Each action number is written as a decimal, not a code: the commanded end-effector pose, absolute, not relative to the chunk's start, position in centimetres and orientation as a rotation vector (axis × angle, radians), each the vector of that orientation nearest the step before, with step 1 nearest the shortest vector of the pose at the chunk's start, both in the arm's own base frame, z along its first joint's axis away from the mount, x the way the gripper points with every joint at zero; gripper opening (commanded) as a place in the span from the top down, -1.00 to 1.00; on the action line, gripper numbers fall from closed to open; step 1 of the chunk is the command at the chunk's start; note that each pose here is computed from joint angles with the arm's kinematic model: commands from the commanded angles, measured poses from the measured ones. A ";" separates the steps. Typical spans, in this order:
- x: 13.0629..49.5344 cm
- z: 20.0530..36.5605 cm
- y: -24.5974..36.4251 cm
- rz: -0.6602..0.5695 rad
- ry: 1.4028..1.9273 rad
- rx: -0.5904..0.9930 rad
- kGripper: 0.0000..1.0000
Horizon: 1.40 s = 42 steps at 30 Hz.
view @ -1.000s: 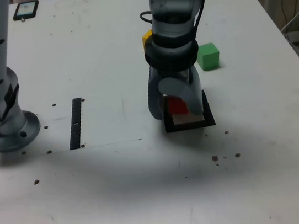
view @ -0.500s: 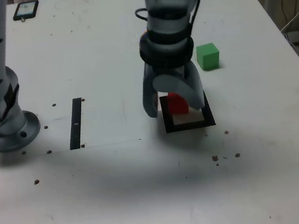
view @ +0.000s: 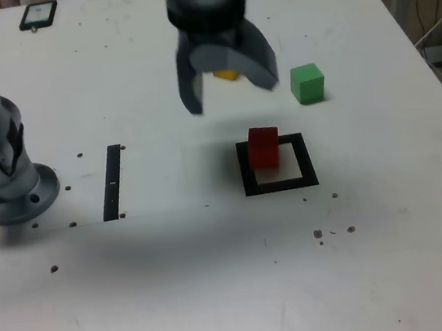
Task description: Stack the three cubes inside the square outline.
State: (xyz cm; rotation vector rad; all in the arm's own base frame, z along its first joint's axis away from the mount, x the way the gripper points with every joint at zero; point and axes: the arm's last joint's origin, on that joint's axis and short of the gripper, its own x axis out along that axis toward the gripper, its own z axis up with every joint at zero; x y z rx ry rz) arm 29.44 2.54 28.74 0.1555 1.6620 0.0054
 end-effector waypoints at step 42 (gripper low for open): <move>31.5 22.9 18.5 -0.118 1.710 0.298 -0.78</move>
